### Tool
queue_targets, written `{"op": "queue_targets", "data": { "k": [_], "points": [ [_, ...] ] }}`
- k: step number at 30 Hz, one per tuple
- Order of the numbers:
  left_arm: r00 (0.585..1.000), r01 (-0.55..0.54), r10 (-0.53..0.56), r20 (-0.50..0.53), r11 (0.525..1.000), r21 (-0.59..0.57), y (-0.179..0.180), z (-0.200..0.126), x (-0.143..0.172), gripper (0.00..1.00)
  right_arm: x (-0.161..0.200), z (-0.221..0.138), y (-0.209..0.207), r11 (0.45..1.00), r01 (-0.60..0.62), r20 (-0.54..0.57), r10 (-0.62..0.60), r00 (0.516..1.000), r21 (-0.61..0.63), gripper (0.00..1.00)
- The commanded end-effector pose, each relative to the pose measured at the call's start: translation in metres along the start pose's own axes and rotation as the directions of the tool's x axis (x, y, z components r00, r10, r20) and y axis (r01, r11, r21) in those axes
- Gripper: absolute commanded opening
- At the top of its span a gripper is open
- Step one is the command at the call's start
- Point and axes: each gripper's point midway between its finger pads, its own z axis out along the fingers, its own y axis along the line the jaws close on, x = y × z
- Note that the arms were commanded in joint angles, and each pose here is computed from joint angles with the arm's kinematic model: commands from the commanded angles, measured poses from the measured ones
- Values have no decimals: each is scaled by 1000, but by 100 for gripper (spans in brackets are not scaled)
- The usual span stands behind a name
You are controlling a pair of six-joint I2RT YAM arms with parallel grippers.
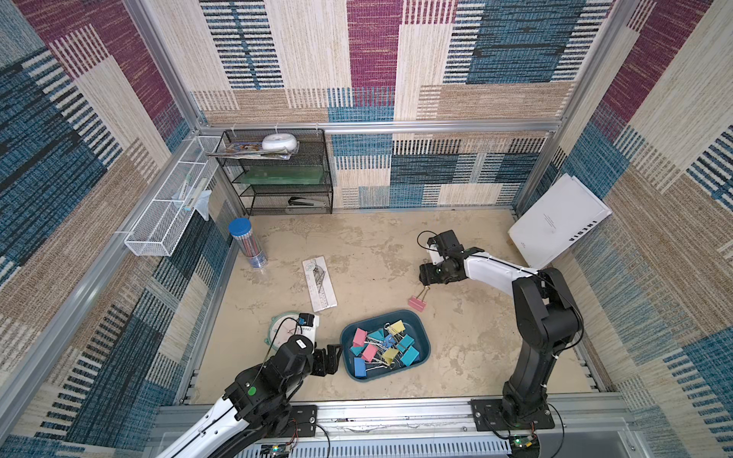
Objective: Put the binder clips in the storage box
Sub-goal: Pick up the binder clip at the center of the board.
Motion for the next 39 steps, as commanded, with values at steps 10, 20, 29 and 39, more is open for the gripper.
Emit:
{"op": "queue_targets", "data": {
  "k": [10,20,29,39],
  "points": [
    [1000,-8,7,16,1000,15,-3,0,-4,89,5,17,1,1000,-27,-29,27,999,4,75],
    [1000,-6,6,14,1000,13,-3,0,-3,89,9,25,-3,998,-38,-58,40,997,42,60],
    [1000,-9,8,14,1000,17,-4,0,-4,89,-16,-12,-1,998,-7,41,5,999,67,50],
    [1000,-10,10,15,1000,18,-4,-1,-3,89,25,-82,119,945,282,96,-269,958,-168,50]
  ]
}}
